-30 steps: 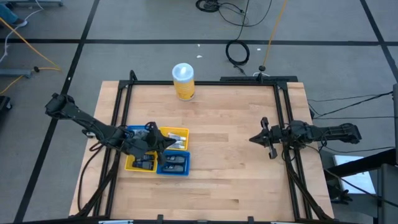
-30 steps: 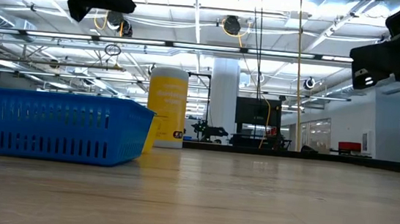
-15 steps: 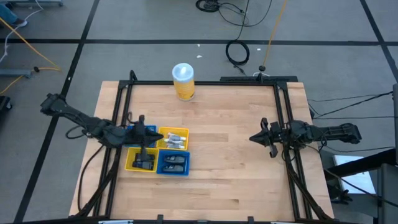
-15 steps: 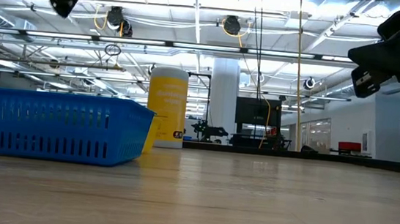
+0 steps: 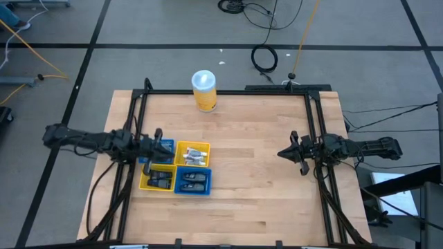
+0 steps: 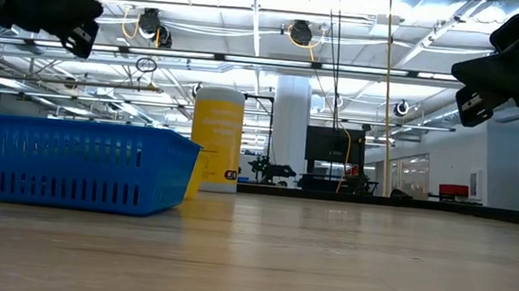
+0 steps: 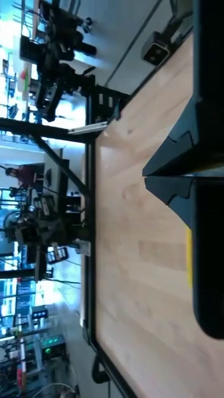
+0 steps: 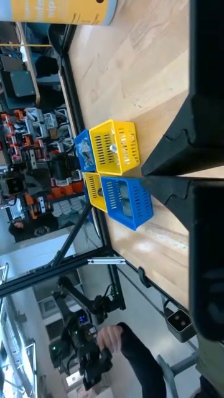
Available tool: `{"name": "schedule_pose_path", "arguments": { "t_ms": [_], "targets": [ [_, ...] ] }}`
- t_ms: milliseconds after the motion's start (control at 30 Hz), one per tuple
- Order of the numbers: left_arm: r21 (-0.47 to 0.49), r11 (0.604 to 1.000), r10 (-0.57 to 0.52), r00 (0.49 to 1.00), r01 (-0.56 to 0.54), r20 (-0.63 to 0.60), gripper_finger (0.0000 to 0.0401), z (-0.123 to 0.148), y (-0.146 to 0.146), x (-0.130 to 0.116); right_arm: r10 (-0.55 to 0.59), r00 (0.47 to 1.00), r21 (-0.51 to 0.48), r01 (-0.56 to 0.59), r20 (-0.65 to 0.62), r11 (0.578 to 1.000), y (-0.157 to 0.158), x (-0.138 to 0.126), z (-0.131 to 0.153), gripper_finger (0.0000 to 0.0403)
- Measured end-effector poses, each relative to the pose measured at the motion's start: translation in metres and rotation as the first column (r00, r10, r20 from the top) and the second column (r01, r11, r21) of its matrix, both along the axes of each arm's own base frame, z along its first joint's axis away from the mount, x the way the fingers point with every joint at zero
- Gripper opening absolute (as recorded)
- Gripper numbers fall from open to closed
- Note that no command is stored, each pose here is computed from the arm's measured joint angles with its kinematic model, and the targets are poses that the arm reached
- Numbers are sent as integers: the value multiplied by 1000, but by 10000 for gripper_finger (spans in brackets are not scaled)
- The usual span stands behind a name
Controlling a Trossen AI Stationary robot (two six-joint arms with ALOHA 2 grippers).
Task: Pick & Place Travel size toiletries
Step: Return to Home Position
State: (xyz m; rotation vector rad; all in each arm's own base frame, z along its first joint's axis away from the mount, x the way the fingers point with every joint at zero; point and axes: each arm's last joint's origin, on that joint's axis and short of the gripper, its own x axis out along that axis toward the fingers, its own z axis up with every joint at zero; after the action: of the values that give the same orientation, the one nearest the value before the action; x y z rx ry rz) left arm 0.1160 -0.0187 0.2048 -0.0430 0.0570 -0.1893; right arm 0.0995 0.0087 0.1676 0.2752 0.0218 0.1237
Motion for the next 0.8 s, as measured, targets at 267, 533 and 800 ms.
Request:
{"name": "schedule_pose_path", "arguments": {
  "t_ms": [267,533,800],
  "targets": [
    [-13,997,-75,997,75,3,5,-3,4,-23,0,1000,0,0,1,1000,0,0,0,4],
    [63,997,-53,994,47,96,7,-31,1,-21,-1,1000,0,1,2,1000,0,0,0,4],
    [39,998,-49,997,47,56,20,-37,1,-18,-1,1000,0,1,1,1000,0,0,0,4]
  ]
}}
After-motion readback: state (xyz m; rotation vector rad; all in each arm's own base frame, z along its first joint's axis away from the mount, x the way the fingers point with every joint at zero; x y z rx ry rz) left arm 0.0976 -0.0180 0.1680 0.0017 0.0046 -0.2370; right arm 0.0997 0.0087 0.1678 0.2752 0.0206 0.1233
